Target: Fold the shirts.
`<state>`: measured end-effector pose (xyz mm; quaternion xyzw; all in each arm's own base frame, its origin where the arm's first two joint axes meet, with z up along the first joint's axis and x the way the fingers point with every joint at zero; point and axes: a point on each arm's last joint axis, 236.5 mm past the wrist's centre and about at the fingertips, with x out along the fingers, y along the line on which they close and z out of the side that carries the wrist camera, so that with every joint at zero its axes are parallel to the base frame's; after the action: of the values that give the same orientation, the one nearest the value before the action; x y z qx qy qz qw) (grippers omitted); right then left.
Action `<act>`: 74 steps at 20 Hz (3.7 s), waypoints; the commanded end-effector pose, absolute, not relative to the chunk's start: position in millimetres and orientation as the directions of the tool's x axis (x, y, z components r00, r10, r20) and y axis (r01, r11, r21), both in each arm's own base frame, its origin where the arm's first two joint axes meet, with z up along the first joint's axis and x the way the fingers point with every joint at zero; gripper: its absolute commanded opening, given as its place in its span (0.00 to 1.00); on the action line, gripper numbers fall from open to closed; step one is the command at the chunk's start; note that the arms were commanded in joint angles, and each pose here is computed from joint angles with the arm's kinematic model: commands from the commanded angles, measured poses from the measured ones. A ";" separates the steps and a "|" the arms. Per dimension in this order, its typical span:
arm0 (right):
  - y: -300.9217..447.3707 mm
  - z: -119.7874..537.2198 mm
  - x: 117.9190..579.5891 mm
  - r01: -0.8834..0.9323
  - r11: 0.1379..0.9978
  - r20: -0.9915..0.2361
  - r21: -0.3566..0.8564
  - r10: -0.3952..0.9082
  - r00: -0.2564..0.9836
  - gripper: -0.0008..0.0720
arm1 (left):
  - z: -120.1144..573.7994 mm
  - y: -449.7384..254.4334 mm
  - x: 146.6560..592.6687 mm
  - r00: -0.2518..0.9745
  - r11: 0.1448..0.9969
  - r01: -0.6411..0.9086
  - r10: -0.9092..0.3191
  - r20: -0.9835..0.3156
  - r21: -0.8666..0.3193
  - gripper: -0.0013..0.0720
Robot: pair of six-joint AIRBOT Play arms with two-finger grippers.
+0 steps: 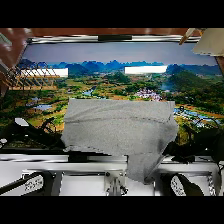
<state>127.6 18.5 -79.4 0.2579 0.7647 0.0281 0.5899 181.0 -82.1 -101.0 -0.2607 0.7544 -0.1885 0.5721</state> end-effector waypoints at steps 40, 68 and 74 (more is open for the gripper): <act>-20.0 -66.9 455.1 0.218 0.933 -0.949 0.288 0.248 0.192 0.32 | -56.2 -90.3 445.3 0.078 0.787 -0.045 -0.612 -0.787 -0.616 0.42; -13.0 -109.0 390.3 0.263 0.863 -0.879 0.431 0.467 -0.092 0.09 | 69.0 -148.8 420.8 0.140 0.771 0.238 -0.630 -0.764 -0.591 0.86; -4.5 -10.1 423.5 0.132 0.860 -0.868 0.493 0.476 0.140 0.09 | 67.1 -227.8 432.5 0.190 0.743 0.314 -0.660 -0.727 -0.591 0.13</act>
<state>412.8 -14.3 -59.0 0.2313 0.6850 0.0972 0.6839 426.4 -187.1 67.4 -0.1589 0.5706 -0.3074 0.7448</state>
